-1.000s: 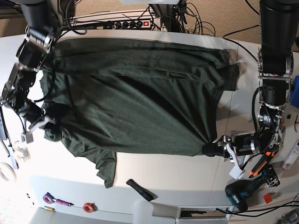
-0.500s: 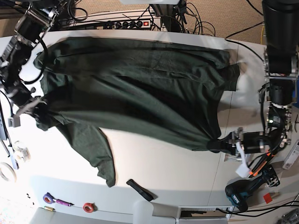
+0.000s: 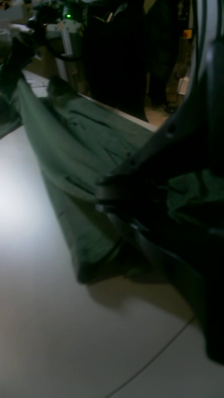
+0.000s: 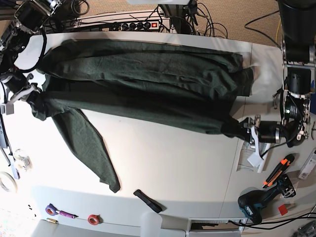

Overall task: Layout the t-shirt on the table in an organized manner, then fold the t-shirt properly
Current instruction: 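Fold the shirt lengthwise by pulling the grasped side over with both grippers, then grasp the hanging sleeve with the right gripper and fold it onto the shirt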

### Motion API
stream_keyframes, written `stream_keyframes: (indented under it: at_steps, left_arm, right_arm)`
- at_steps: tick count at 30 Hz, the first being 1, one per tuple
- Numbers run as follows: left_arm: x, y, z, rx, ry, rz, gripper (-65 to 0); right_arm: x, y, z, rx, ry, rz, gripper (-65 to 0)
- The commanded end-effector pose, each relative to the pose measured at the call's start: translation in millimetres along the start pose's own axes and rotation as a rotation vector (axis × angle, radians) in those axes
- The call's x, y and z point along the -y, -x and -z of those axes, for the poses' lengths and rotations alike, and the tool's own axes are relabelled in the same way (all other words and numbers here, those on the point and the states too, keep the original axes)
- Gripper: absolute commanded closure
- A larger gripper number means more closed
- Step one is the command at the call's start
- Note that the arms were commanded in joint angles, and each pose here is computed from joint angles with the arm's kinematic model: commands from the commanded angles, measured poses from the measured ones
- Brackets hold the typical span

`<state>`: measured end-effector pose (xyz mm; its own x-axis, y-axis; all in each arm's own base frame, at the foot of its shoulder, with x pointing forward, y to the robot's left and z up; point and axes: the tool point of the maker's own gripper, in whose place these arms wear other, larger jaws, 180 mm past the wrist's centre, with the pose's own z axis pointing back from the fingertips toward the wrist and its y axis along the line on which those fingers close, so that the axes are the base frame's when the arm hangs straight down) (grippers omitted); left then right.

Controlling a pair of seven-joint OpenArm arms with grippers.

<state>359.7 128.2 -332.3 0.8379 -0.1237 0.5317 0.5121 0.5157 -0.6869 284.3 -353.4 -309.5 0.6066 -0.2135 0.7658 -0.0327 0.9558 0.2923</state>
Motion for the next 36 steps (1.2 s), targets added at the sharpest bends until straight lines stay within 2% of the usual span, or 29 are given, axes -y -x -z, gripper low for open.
stream_keyframes:
  at_steps: [1,9,15,16,17,19,20,21,25,29,33,36]
  left_arm:
    - [3,-13,-11,0.036,-0.001,0.029,0.0]
    - [-3,24,-2,-0.005,0.007,-0.040,0.0]
    - [-4,30,0,0.010,0.009,-0.058,0.0]
    - [-5,26,0,0.030,0.008,-0.058,-1.7]
    - [-5,22,0,0.051,0.008,-0.058,-9.4]
    - [-5,19,0,0.068,0.008,-0.058,-23.0]
    - [-5,18,-1,0.068,0.007,-0.055,-26.8]
    - [-5,16,-2,0.070,0.004,-0.050,-28.4]
    - [2,-10,-20,0.121,-0.012,0.022,-28.4]
    - [16,-59,-55,0.265,-0.038,0.127,-28.4]
    - [27,-108,-105,0.427,-0.085,0.213,-28.4]
    - [31,-129,-137,0.504,-0.121,0.251,-28.4]
  right_arm:
    - [1,-19,-7,0.050,0.004,-0.030,0.0]
    - [15,7,-11,-0.046,0.071,-0.048,0.0]
    - [24,14,-12,-0.088,0.117,-0.069,0.0]
    - [23,15,-12,-0.090,0.116,-0.071,0.0]
    - [23,15,-12,-0.094,0.115,-0.070,0.0]
    - [22,15,-11,-0.092,0.110,-0.069,-18.0]
    - [21,13,-11,-0.085,0.103,-0.066,-25.2]
    - [19,11,-11,-0.071,0.095,-0.064,-28.6]
    - [15,-15,-17,0.007,0.055,-0.070,-29.0]
    - [16,-57,-26,0.101,0.046,-0.102,-29.0]
    - [11,-107,-31,0.253,0.041,-0.110,-29.0]
    - [9,-127,-25,0.291,0.069,-0.129,-28.9]
